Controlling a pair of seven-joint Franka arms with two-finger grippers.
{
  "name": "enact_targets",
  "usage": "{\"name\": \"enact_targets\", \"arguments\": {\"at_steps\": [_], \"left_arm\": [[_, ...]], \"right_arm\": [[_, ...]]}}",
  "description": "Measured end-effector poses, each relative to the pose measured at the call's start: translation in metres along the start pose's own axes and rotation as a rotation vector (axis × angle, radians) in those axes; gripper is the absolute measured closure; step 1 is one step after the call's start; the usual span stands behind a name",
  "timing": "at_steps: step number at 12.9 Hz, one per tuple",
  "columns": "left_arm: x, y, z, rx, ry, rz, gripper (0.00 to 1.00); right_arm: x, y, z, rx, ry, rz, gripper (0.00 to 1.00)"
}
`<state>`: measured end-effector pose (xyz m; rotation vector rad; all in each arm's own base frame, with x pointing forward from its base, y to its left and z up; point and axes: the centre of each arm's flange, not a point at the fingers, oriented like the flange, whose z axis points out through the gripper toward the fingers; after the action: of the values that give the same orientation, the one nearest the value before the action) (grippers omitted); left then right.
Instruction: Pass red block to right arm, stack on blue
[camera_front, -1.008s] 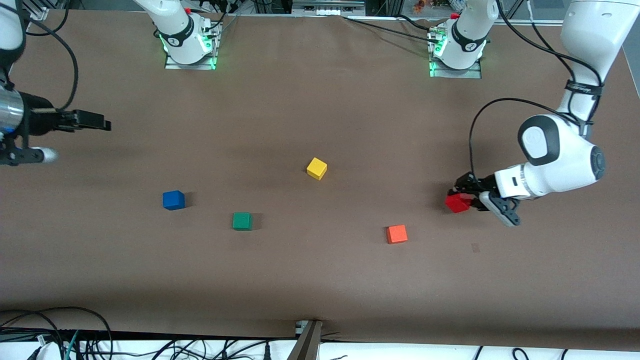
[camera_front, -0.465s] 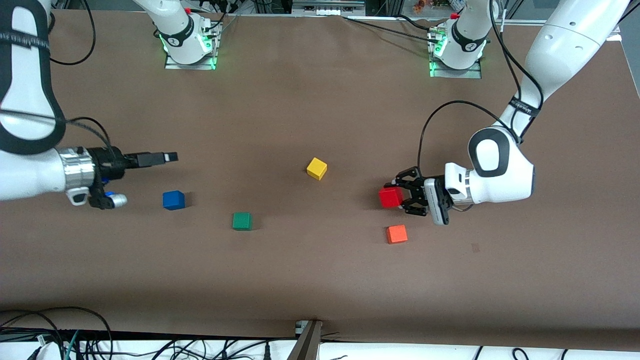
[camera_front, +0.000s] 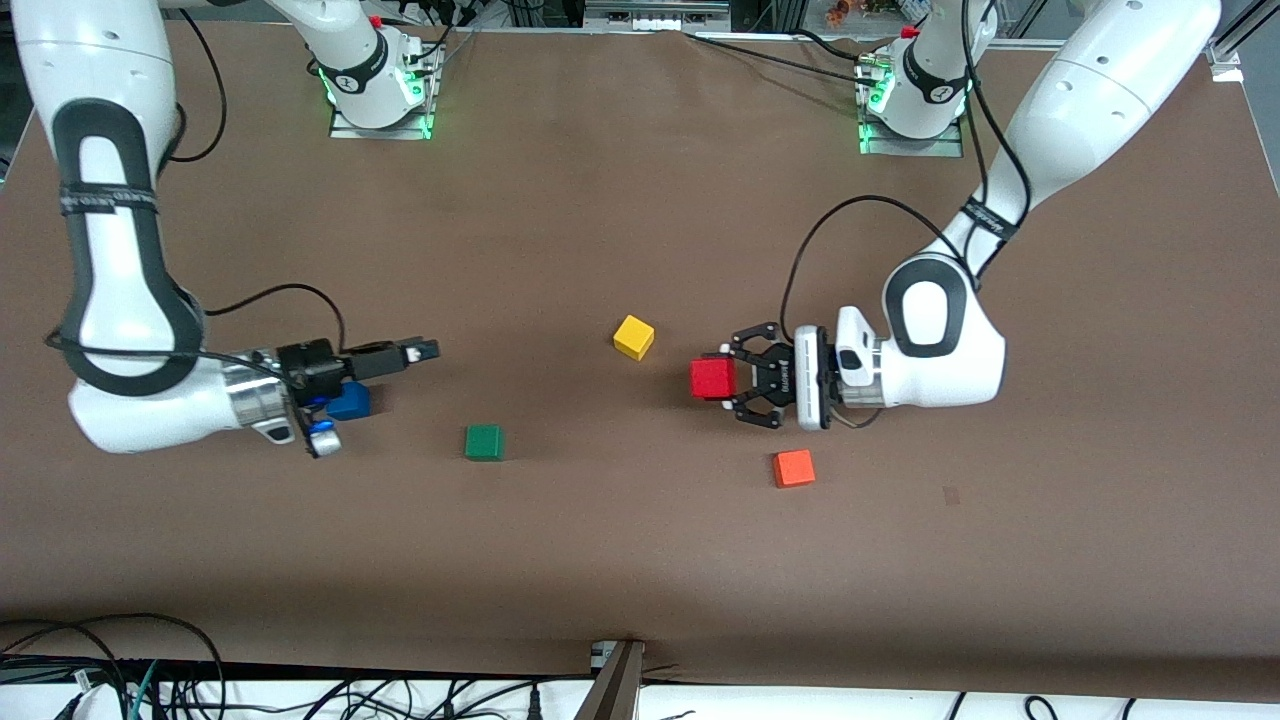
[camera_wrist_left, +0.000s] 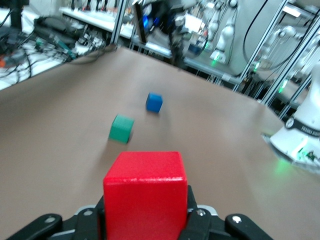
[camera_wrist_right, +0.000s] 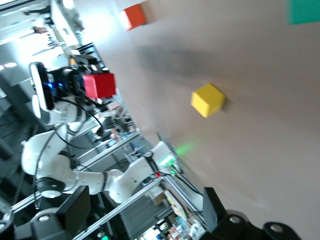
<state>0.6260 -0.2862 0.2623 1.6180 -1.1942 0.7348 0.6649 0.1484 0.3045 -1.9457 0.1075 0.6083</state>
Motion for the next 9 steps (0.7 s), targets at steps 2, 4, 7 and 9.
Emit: {"name": "enact_targets", "arguments": {"at_steps": [2, 4, 7, 9], "left_arm": [[0.008, 0.010, 0.029, -0.022, 0.067, 0.006, 0.44], [0.010, 0.011, 0.058, -0.021, 0.159, 0.036, 0.44], [0.004, 0.017, 0.096, 0.005, 0.203, 0.046, 0.44], [0.007, 0.023, 0.109, 0.018, 0.197, 0.046, 0.44]], "right_arm": [[0.015, -0.004, 0.036, 0.048, 0.014, -0.018, 0.00], [0.025, -0.007, 0.069, 0.124, 0.031, -0.024, 0.00], [0.030, 0.007, 0.111, 0.198, 0.041, -0.026, 0.00], [0.028, 0.023, 0.129, 0.256, 0.045, -0.045, 0.00]]}}
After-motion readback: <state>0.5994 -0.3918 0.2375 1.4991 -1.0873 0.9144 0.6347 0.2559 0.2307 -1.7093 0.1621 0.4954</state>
